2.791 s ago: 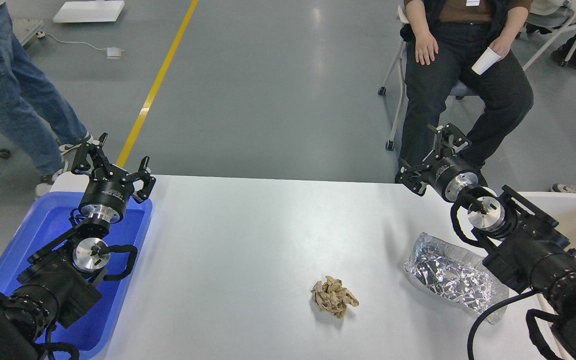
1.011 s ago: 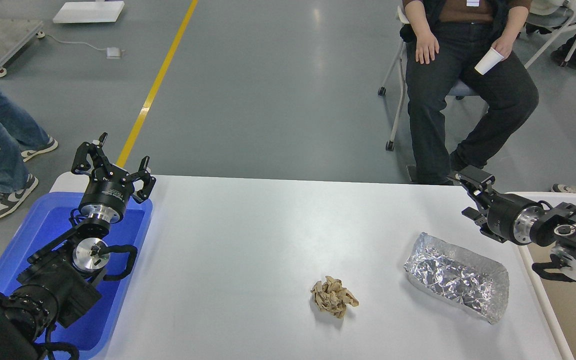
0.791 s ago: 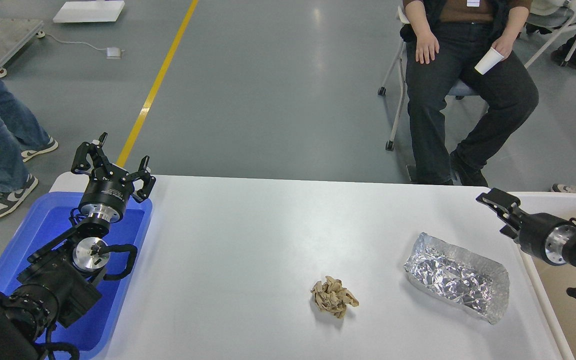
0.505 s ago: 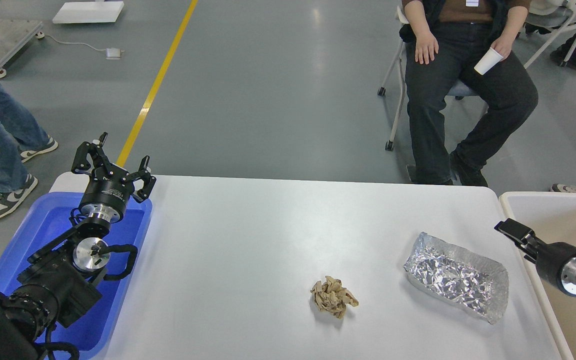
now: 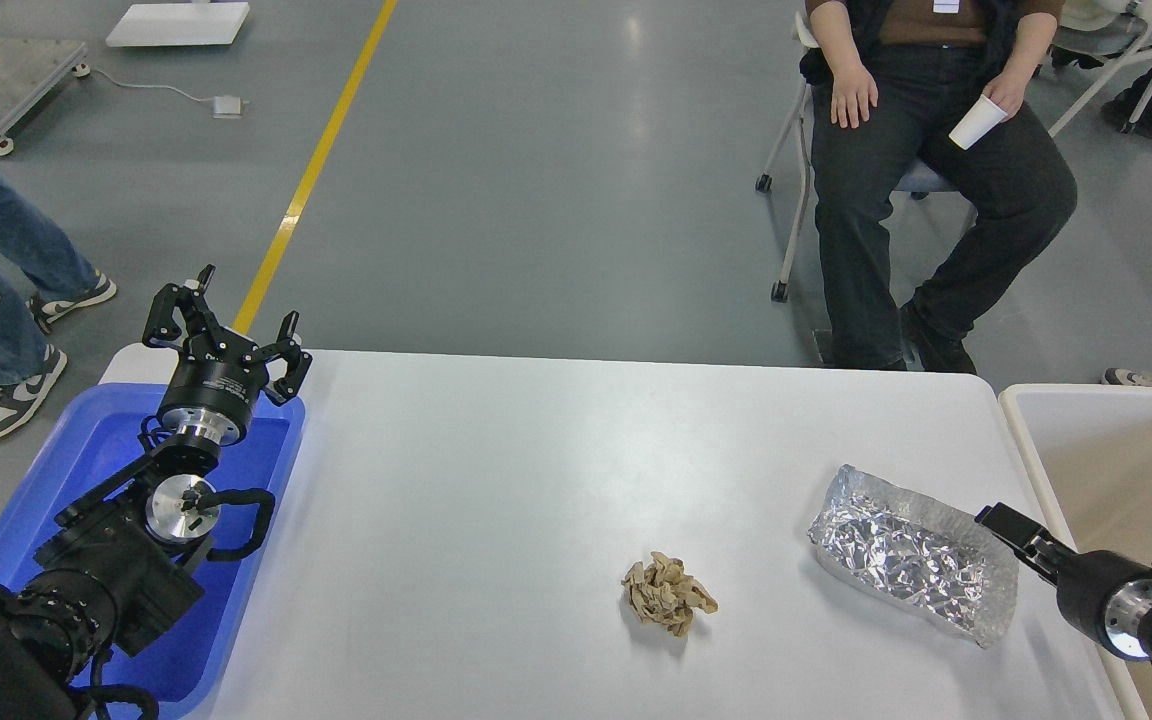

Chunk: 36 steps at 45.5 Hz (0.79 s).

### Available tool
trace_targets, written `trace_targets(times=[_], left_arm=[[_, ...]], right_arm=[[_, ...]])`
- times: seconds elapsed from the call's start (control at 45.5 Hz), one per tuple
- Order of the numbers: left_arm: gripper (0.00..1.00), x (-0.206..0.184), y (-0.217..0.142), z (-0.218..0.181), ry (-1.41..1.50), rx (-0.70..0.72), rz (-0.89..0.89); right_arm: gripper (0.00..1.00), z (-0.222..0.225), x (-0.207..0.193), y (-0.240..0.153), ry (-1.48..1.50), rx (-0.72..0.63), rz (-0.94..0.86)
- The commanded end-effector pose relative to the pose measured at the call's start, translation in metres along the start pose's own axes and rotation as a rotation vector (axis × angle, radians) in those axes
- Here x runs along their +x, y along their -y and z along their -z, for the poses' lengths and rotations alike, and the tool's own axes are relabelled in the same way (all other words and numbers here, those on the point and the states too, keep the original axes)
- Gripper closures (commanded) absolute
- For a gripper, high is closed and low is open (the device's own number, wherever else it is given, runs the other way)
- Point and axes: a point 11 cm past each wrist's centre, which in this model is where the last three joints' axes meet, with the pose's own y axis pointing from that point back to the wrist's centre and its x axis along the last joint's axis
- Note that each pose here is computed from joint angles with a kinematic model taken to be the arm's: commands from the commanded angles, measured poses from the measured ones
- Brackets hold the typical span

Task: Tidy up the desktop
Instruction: 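Lower the right gripper onto the silver foil wrapper's near edge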

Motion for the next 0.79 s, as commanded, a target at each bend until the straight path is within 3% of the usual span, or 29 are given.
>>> trace_targets(times=[0.0,0.33,0.769], left_arm=[[0.0,0.001,0.0,0.0,0.001,0.0,-0.002],[0.0,0.001,0.0,0.0,0.001,0.0,-0.002],[0.0,0.001,0.0,0.0,0.001,0.0,-0.002]], right_arm=[[0.0,-0.021,-0.011,-0.005,-0.08,-0.013,0.022],[0.0,-0.04,-0.011,0.007,-0.142,-0.055,0.013],[0.0,-0.02,-0.036,0.032,-0.154,-0.023,0.071]])
